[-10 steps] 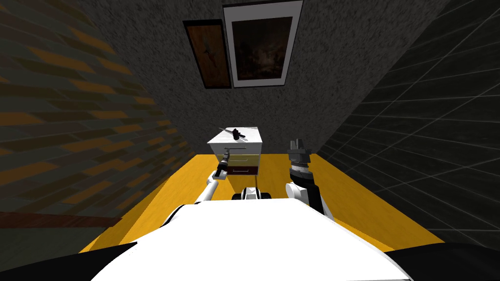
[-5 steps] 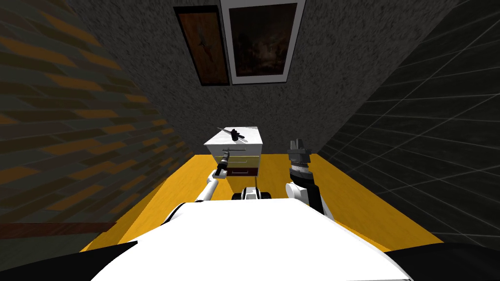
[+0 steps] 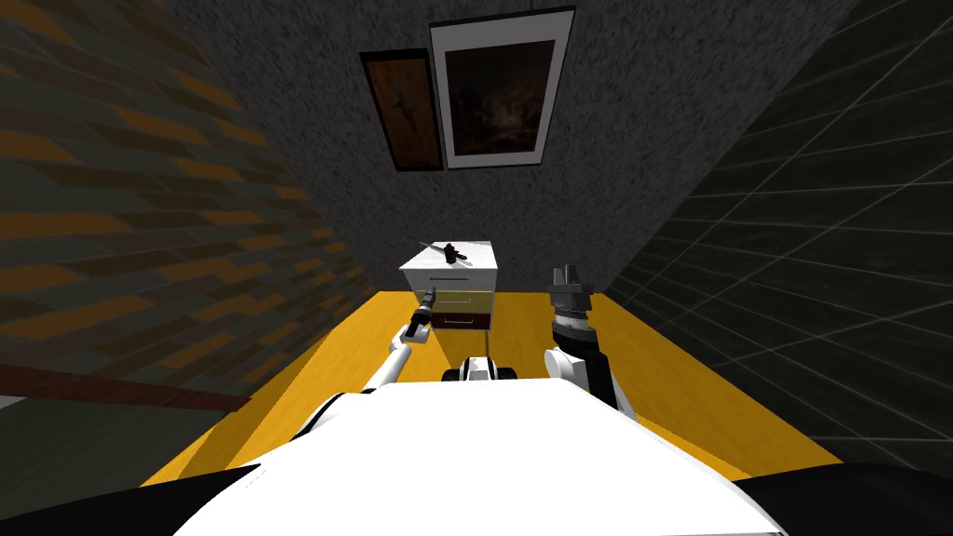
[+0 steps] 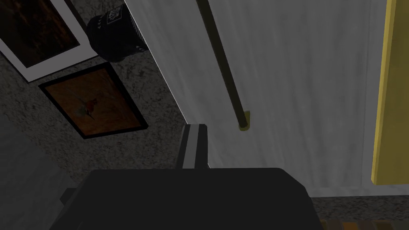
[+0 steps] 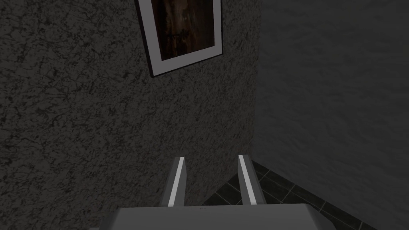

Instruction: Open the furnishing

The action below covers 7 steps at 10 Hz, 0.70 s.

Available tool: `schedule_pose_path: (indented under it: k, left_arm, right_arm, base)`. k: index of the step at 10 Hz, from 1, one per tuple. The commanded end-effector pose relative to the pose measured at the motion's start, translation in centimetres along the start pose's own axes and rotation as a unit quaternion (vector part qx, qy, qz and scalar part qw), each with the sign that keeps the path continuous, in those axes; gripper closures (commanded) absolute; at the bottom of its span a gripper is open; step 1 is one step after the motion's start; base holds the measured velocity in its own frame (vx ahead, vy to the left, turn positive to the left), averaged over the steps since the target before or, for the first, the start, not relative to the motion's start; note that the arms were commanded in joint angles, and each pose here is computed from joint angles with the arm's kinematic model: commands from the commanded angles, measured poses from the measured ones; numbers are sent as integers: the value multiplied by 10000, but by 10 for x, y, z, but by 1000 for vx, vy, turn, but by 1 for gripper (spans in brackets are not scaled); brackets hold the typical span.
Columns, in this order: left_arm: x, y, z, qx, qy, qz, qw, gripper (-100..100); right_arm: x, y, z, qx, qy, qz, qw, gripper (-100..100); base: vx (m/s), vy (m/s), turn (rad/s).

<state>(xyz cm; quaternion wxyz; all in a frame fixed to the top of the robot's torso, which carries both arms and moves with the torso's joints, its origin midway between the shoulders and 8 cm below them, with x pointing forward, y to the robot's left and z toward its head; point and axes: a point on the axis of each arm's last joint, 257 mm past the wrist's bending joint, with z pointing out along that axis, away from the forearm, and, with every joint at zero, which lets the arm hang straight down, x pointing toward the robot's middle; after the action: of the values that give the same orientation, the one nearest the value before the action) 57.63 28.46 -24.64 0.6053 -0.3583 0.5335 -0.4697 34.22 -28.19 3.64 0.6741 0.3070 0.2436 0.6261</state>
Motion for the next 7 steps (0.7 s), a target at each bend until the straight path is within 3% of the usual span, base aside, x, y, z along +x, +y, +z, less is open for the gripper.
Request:
schedule_pose_path:
  k: [1,5,6,7]
  left_arm:
    - [-1,5,0,-65,-27,-1,10000,-100]
    - [-2,9,-1,-122,-53,-2,9999,-100]
    - [-8,2,10,-129,-71,6,9999,-100]
    - [-4,5,4,-116,-64,3,9999,-100]
  right_arm:
    - [0,0,0,1,0,-1,10000,0]
    - [0,0,0,1,0,-2,10000,0]
    - [0,0,0,0,0,-1,10000,0]
    - [0,0,0,1,0,-1,10000,0]
  base:
    - [142,-29,-9]
    - [148,-19,-9]
    - [73,-18,-28]
    - [45,-10,-8]
